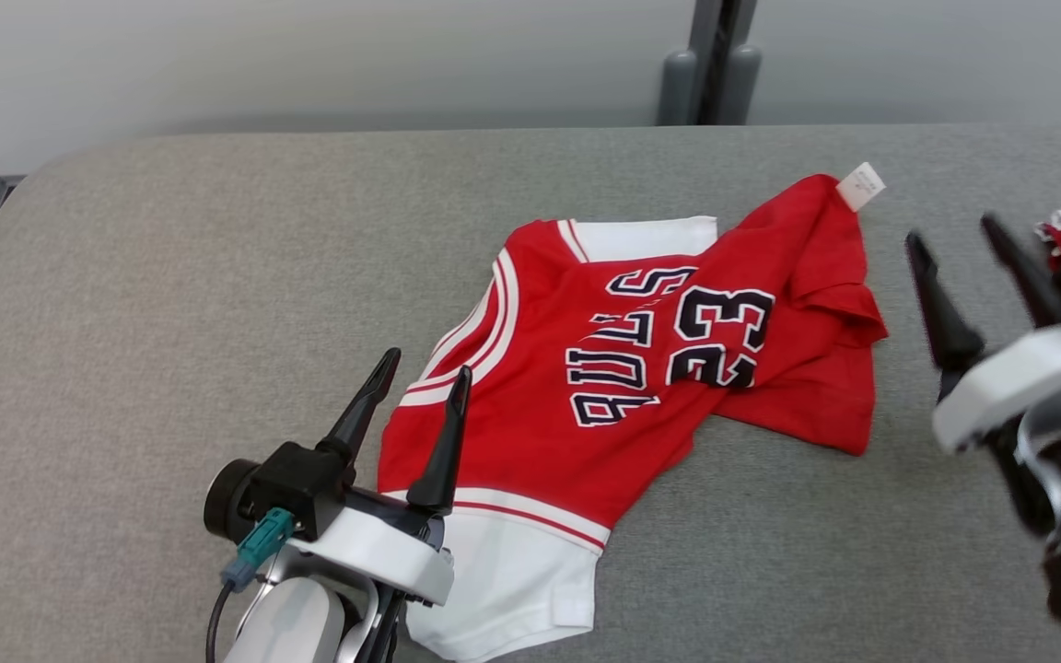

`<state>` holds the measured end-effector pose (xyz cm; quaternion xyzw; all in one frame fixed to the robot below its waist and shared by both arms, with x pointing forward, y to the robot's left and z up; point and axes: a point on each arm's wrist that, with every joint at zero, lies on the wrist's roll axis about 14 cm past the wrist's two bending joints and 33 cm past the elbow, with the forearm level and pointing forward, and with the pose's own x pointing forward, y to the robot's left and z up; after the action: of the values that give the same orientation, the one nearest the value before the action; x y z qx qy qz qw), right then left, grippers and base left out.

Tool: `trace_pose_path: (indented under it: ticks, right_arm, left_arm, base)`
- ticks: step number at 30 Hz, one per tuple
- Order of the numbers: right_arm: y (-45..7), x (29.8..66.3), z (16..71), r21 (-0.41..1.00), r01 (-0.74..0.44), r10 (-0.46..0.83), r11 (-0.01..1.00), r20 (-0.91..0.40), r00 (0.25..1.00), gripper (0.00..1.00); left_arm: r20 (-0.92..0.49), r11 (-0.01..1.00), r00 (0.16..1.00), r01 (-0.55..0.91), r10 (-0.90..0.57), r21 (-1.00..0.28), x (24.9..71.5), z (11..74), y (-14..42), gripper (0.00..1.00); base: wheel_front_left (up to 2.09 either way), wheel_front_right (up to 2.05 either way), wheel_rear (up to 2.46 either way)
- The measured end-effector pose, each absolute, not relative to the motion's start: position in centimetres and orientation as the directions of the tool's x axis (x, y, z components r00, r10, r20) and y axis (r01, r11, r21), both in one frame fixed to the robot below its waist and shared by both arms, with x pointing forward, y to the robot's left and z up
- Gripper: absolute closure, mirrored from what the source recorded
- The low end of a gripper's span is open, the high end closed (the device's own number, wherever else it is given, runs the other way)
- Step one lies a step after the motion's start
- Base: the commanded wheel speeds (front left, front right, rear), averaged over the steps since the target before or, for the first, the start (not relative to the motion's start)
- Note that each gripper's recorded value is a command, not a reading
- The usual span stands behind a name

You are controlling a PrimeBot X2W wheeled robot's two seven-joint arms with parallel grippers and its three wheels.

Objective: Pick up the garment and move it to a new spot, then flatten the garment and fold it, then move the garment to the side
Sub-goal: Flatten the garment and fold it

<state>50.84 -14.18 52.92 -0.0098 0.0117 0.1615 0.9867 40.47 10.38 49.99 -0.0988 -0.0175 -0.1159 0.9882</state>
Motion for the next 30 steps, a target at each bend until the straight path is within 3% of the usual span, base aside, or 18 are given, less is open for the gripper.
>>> trace_pose_path:
  ticks: [11, 18, 30]
  right_arm:
    - [-15.3, 43.1, 51.2, 0.144, -0.161, 0.162, 0.976, 0.008, 0.987, 0.00]
    - [-15.5, 42.3, 50.1, 0.171, -0.130, 0.139, 0.977, -0.042, 0.989, 0.00]
    - [-14.8, 42.8, 42.2, 0.297, -0.056, 0.146, 0.953, -0.290, 0.946, 0.00]
  left_arm:
    - [0.067, 0.945, 0.967, 0.254, -0.246, -0.205, 40.0, 50.2, 9.5, 0.00]
    - [0.053, 0.944, 0.965, 0.261, -0.256, -0.204, 39.8, 49.7, 9.4, 0.00]
    - [0.018, 0.953, 0.973, 0.229, -0.230, -0.200, 39.8, 48.5, 10.6, 0.00]
  base:
    - [0.00, 0.00, 0.00]
    - [0.00, 0.00, 0.00]
    - [0.00, 0.00, 0.00]
